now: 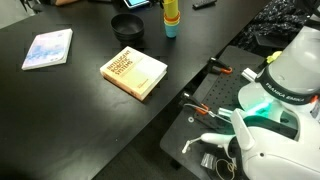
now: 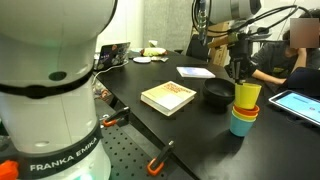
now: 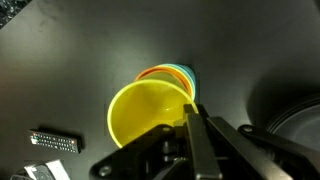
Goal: Stack the four cups together.
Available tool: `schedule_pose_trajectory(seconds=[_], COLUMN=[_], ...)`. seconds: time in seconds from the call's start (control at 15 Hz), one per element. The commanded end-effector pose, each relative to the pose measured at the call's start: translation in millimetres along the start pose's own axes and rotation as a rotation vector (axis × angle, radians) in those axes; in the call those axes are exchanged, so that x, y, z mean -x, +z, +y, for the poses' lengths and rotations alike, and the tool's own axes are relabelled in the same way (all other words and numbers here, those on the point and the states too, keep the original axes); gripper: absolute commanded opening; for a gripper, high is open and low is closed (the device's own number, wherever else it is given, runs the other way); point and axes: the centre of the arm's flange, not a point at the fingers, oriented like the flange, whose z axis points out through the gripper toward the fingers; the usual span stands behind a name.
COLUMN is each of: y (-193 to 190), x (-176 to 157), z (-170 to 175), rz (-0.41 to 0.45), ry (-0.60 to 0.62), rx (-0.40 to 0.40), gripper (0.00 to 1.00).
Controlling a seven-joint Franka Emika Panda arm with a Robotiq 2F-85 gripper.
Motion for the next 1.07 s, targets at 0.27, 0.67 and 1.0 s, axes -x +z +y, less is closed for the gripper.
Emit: schedule_pose_trajectory(seconds=[0.27, 0.67, 1.0], y=[-2, 0, -11], x=[2, -1, 5], z=[1, 9, 4], rz=[0.054, 0.057, 0.044], ry=[0.0, 0.029, 0.038], rx=[-0.066, -0.065, -0.073], gripper=[0.04, 0.47, 0.85])
